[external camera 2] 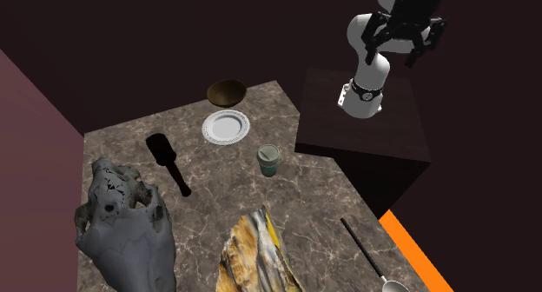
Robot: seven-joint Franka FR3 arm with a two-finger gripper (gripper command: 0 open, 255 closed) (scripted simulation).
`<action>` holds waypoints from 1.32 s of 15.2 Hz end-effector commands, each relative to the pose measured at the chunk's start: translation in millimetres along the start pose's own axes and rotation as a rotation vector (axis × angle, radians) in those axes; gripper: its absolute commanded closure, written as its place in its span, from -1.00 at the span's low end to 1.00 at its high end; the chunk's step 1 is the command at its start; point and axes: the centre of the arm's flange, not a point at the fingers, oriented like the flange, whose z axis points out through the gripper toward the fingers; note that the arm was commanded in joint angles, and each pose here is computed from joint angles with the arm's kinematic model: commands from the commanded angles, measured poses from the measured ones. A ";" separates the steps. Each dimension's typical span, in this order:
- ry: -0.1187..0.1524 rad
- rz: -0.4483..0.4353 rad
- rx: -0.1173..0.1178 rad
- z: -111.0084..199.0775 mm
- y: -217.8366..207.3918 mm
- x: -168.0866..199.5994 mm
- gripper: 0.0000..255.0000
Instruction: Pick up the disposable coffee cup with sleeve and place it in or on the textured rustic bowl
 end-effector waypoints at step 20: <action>-0.064 -0.094 0.067 234.8 159.0 -11.5 -1.00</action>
